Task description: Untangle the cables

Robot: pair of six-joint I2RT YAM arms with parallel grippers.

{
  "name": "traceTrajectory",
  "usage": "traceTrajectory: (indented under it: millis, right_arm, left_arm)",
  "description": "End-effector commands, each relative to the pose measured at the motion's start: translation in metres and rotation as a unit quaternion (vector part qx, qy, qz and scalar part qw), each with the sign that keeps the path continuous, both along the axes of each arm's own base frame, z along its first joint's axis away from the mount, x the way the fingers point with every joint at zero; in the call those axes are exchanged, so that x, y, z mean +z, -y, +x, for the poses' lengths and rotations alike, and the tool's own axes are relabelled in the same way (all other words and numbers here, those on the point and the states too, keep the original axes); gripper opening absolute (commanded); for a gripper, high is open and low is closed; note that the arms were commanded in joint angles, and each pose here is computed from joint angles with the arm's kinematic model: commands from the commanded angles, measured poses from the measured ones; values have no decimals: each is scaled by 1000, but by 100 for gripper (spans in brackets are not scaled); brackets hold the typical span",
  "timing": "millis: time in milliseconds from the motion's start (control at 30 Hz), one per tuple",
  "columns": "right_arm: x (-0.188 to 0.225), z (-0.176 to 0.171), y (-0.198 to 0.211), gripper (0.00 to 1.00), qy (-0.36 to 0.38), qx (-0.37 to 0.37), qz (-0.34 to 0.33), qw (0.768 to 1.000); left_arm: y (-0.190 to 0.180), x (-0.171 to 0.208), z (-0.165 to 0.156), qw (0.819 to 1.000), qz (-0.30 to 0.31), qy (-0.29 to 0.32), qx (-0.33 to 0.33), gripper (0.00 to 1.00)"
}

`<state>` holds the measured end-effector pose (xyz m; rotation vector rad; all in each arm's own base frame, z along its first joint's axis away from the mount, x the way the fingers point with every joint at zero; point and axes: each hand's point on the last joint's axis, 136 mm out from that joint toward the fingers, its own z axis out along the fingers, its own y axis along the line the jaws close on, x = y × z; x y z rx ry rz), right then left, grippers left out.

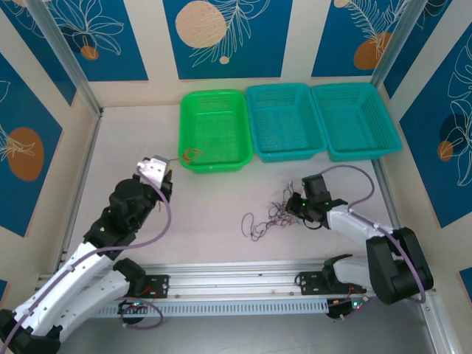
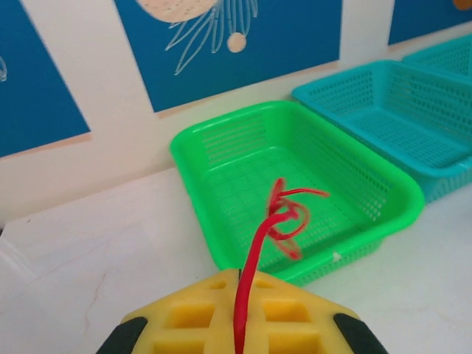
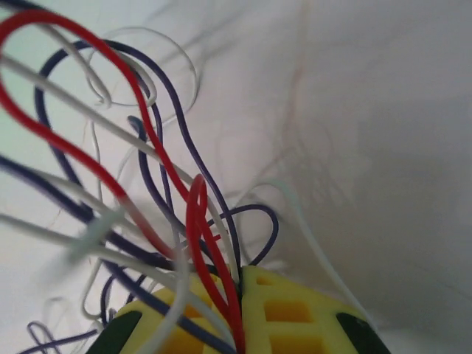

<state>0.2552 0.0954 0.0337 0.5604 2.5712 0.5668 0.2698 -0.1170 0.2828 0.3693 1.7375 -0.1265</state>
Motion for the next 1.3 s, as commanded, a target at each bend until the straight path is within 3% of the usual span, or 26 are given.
traceTrajectory:
  millis: [0,167,300,500,800,833,867,933,967,1100,1267]
  right_arm:
    - [16,3,-4,0,30,3,5,1000]
    - [40,1,-27,0,68,66,5,995]
    - [55,-4,-50,0,93,115,-8,989]
    - [58,-11,-72,0,90,141,8,986]
    - [76,-22,-100,0,109,219,17,969]
    - [79,-23,-103,0,113,228,16,967]
    - [81,-24,-106,0,115,235,16,965]
    - [84,-24,-109,0,116,244,15,963]
    - [86,-25,-111,0,117,250,16,961]
    - [91,-26,-120,0,123,282,19,951]
    - [104,-30,-146,0,131,354,49,925]
  left_arm:
    - [26,2,-9,996,-40,-9,-78,0]
    - [35,12,6,995,-60,-7,-75,0]
    - [58,25,36,993,-82,-7,-84,0]
    - [86,10,122,996,-81,-15,-35,0]
    - [90,-26,239,995,-93,-35,17,0]
    - [91,-25,247,995,-94,-36,16,5]
    - [93,-25,252,995,-97,-37,11,24]
    - [96,-17,253,994,-103,-34,-2,58]
    - [97,-11,251,994,-106,-31,-8,68]
    - [98,22,219,989,-141,-21,-45,71]
    - [106,49,139,972,-187,-44,-132,71]
